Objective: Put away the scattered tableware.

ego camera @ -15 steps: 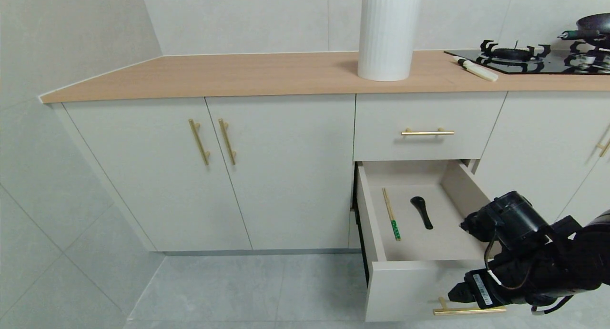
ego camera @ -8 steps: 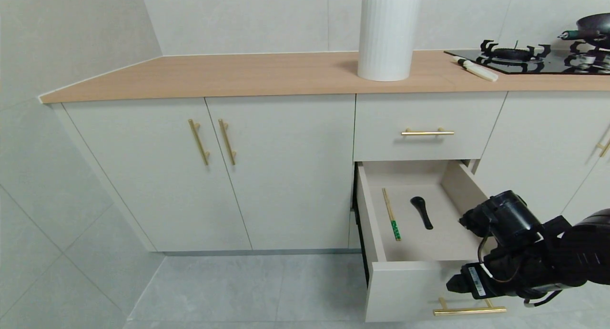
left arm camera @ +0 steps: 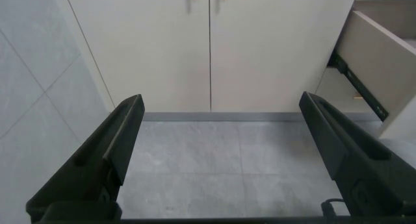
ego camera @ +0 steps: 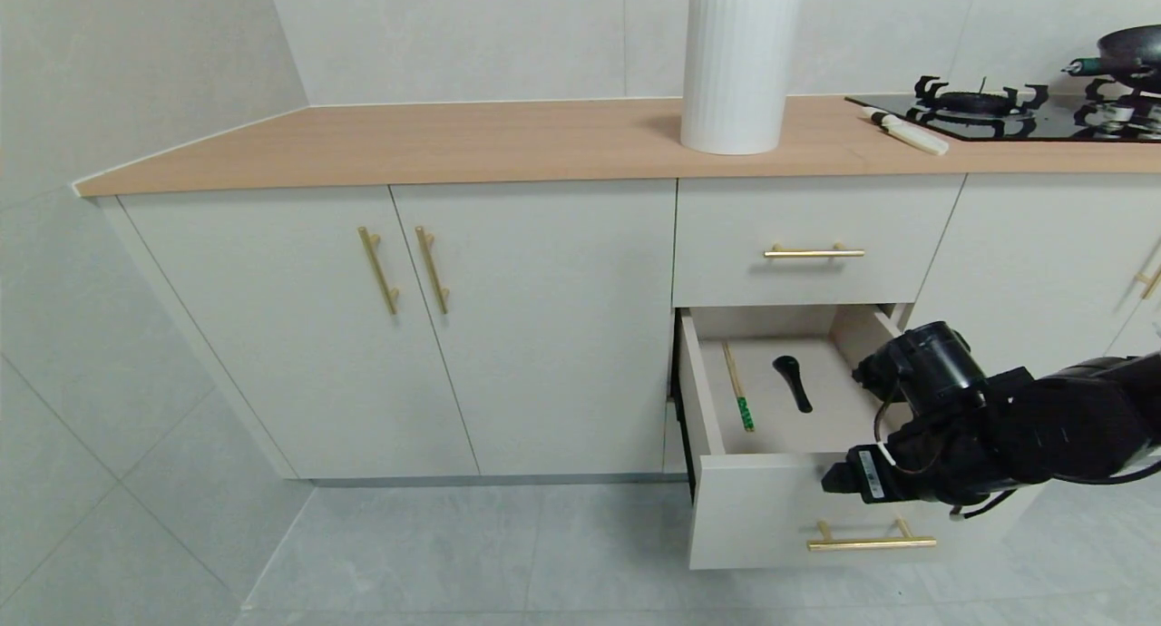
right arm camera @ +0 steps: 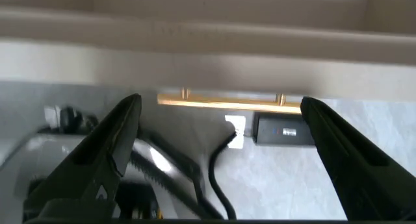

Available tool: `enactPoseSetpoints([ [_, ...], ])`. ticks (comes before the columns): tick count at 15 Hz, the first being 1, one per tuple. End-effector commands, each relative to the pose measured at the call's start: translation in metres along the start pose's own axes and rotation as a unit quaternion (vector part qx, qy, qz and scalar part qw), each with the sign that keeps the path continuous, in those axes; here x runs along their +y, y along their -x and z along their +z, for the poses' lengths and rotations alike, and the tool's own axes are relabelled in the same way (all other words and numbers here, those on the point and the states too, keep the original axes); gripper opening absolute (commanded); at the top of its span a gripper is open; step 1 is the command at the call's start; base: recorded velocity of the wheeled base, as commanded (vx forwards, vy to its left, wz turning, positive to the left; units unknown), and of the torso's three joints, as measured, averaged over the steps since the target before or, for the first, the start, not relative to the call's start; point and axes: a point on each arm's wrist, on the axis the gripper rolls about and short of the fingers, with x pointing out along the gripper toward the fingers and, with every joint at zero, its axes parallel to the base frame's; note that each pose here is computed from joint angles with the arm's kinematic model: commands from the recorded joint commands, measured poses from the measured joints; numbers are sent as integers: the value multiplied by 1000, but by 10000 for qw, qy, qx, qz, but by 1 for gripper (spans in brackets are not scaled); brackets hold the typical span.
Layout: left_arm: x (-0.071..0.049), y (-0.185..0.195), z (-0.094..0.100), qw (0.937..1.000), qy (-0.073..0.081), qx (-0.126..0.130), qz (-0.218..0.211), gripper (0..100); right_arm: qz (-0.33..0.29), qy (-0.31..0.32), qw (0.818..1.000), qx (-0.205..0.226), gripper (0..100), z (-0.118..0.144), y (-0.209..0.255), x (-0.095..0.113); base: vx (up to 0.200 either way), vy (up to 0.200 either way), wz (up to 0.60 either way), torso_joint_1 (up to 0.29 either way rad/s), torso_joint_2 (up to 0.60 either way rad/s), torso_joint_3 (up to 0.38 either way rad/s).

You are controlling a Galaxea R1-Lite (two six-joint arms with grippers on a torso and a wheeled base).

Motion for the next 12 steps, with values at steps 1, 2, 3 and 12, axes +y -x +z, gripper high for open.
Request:
enactPoseSetpoints([
  [1,0,0,0,10000,1,1,4,100,-28,-20,10000,21,100,9,-13,2,0,0,0,0,0,0],
  [2,0,0,0,10000,1,1,4,100,-67,37,10000,-49,100,23,-25,1,0,0,0,0,0,0],
  [3,0,0,0,10000,1,1,4,100,-98,29,9999,-68,100,28,-31,-2,0,0,0,0,0,0],
  [12,0,0,0,10000,1,1,4,100,-197,-236,9976,-626,100,89,-75,-13,0,0,0,0,0,0],
])
